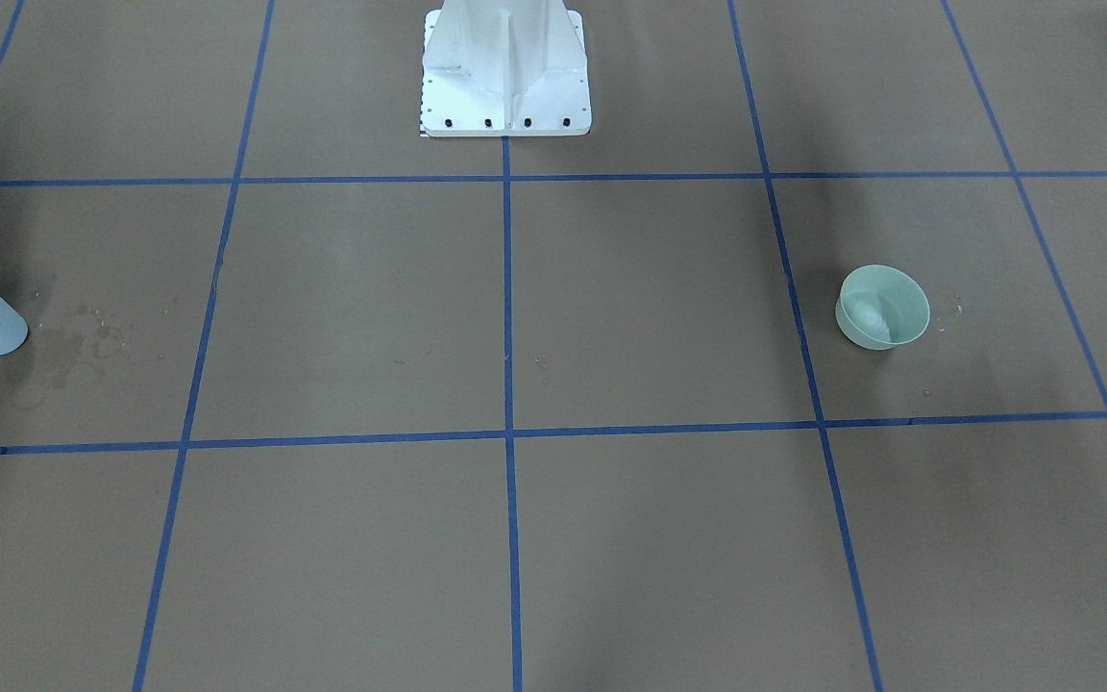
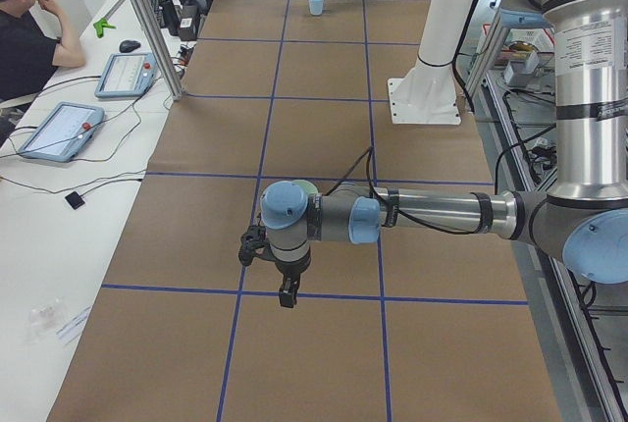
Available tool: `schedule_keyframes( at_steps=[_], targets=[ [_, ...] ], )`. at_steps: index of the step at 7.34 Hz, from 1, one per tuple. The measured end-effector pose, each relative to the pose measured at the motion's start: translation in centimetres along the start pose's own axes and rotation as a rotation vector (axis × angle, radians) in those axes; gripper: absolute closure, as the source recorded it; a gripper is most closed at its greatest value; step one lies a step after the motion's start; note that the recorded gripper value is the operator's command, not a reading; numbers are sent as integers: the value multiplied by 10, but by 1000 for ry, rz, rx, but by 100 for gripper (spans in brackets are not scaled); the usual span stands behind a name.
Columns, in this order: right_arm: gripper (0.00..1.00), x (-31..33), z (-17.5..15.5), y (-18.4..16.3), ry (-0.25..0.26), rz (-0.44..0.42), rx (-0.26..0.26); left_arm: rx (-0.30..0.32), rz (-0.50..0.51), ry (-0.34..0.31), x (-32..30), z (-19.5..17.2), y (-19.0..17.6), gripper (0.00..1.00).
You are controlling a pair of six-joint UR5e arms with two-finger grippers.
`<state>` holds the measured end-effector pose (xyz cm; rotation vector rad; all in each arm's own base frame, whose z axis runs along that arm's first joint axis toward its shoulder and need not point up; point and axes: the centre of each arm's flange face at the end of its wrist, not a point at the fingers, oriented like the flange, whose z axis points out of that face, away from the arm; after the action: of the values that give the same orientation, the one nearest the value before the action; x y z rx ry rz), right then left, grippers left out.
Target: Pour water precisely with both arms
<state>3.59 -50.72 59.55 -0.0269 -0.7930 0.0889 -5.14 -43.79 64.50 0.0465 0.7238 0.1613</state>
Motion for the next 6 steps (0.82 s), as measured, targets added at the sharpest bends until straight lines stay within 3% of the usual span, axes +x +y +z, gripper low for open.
schedule_keyframes(
  at_steps=[4, 6],
  targets=[
    [0, -2, -1, -4, 0, -7, 6, 6, 6, 1, 3, -3, -1, 0],
    [0, -4, -3, -5, -5, -11, 9, 56, 58, -6, 16, -18, -14, 0]
  ],
)
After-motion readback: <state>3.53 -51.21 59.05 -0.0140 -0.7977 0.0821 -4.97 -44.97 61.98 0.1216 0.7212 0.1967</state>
